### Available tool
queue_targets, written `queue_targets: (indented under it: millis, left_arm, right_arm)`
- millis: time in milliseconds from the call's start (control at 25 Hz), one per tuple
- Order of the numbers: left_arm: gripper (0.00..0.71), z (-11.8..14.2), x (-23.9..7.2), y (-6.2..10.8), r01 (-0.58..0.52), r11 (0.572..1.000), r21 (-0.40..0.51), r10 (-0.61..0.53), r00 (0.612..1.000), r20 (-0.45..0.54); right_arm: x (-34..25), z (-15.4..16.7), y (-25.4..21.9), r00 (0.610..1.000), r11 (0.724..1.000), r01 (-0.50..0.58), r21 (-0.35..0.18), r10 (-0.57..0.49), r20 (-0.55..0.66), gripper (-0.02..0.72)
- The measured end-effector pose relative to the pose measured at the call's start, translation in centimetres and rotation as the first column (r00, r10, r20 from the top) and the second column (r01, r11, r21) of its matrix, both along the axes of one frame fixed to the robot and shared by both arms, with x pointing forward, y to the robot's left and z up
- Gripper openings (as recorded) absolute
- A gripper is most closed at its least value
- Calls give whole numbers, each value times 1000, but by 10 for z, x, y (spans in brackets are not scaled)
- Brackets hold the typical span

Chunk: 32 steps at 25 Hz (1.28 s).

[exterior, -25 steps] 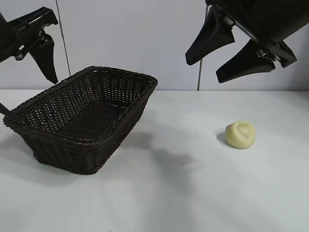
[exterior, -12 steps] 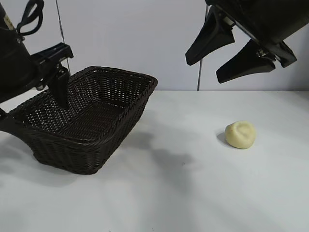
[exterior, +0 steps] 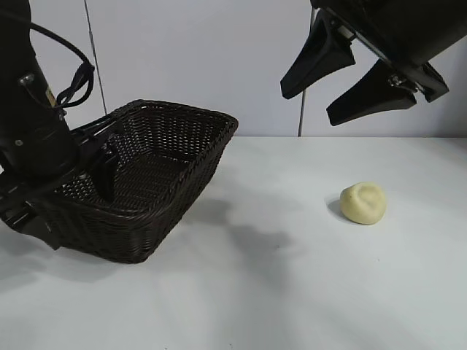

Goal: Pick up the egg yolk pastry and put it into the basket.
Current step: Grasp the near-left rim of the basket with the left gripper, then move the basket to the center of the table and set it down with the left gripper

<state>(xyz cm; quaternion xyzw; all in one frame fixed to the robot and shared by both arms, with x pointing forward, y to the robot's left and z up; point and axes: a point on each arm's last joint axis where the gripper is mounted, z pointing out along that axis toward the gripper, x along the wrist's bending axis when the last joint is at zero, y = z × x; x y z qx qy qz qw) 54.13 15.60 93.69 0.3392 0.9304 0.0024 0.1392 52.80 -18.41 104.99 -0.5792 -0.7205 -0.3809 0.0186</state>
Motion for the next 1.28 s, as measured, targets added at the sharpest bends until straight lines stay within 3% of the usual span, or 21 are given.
queue_targets:
  millis: [120,320,440,720,1000,1280]
  left_arm:
    - [420,0,1,0,1,1000,-5,0,1000,10]
    - [171,0,1,-1,-15,1000,-11,15,1000,8]
    - [99,1,2,0,-48,999,-24,48,999,13]
    - [99,2,3,0,-72,997,-37,72,997,8]
    - [97,15,15,7,-50,993,-105,51,999,7]
    - [97,28,25,28,176,981,-85,-173,984,42]
  right_arm:
    - [0,0,0,1000,1000,0,0,0,0,486]
    - [0,0,0,1000,1000,0,0,0,0,486]
    - [0,0,0,1000,1000,0,0,0,0,486]
    - [0,0,0,1000,1000,0,0,0,0,486]
    - [0,0,0,1000,1000,0,0,0,0,486]
    - [0,0,0,1000,1000,-1,-3,1,1,486]
